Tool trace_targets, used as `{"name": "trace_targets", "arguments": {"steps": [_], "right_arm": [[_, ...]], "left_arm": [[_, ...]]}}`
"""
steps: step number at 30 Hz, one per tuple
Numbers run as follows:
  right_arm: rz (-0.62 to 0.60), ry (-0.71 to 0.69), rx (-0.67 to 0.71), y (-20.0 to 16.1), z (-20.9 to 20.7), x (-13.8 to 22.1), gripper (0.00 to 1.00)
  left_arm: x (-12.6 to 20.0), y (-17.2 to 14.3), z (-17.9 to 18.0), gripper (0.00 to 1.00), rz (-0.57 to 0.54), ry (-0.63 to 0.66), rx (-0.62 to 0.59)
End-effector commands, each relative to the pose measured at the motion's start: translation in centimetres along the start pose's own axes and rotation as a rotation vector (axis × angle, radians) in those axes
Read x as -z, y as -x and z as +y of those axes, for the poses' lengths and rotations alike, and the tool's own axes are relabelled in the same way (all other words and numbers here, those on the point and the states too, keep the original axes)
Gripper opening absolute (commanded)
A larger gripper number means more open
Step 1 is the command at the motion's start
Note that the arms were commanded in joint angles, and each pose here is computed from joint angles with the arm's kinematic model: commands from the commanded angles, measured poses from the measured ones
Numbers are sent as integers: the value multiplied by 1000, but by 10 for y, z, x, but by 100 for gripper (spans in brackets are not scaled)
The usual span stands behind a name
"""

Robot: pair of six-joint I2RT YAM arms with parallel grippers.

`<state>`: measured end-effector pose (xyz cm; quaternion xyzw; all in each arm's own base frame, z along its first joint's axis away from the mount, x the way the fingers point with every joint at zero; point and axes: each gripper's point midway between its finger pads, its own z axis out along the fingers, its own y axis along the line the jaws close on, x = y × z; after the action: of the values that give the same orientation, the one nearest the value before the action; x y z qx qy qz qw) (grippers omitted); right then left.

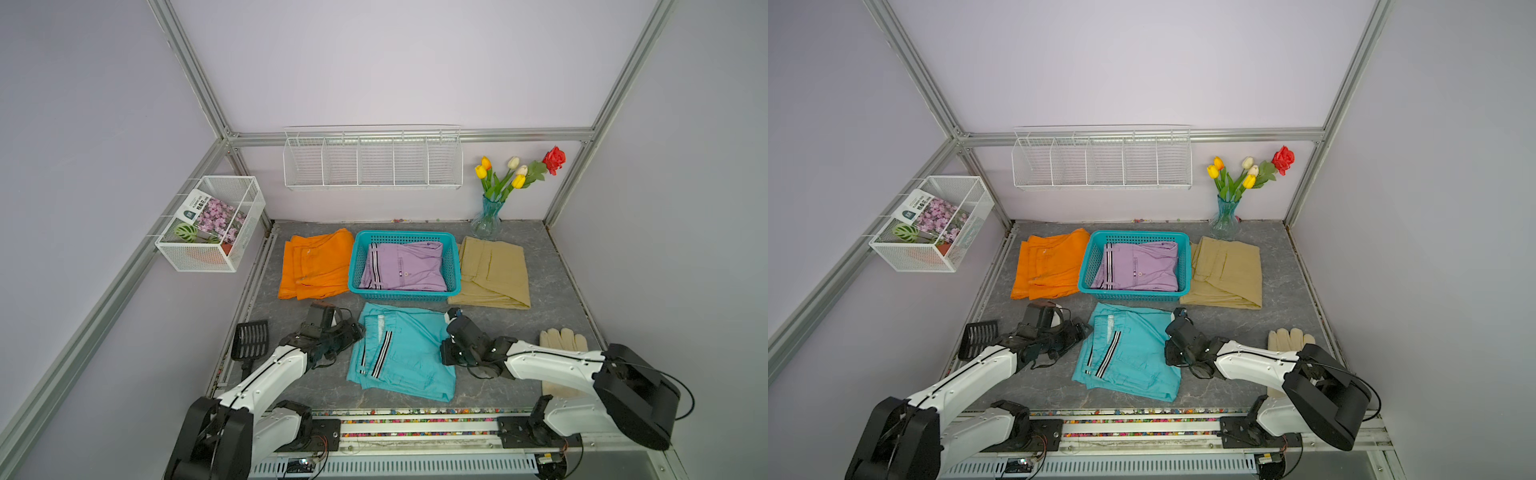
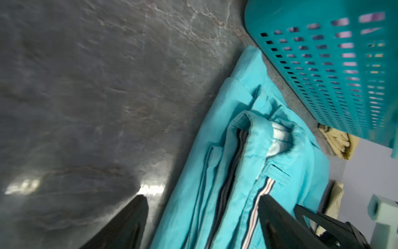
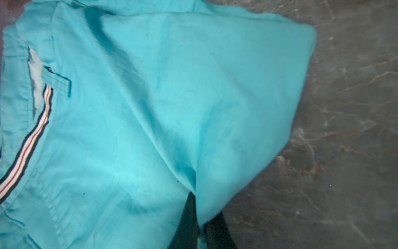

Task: Put the folded long pants in the basket
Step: Pick up the long pant at the center of the board.

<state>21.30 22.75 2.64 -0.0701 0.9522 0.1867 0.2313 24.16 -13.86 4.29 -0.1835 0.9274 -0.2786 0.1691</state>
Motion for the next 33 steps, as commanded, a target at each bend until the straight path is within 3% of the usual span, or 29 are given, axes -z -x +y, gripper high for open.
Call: {"name": "trace_targets", "arguments": {"steps": [1,5,7,9,12,16,18,24,28,33], "right_arm": [[16,0,8,-2,-1,-4,0],[16,4,9,-1,0,-4,0],[15,5,11,-1,1,-4,0],[16,4,12,0,1,-5,0],[19,2,13,1,2,-6,0],[25,0,13,1,3,-9,0],[23,8,15,3,5,-9,0],[-9,42,53,16,18,10,0],[-55,61,115,31,34,41,0],[-117,145,189,49,66,85,0]], "left_arm": [[-17,2,5,84,1,7,12],[-29,-1,9,84,18,10,14],[-35,-8,4,78,44,-25,5],[-40,-17,-1,65,83,-49,-8],[-44,-25,-2,31,116,-44,-15],[-45,-30,2,24,126,-30,-26],[-46,-31,4,0,132,-16,-21],[-23,-16,-15,0,66,-13,-42],[18,-3,-54,0,-47,-51,-103],[66,12,-101,0,-106,-169,-131]]}}
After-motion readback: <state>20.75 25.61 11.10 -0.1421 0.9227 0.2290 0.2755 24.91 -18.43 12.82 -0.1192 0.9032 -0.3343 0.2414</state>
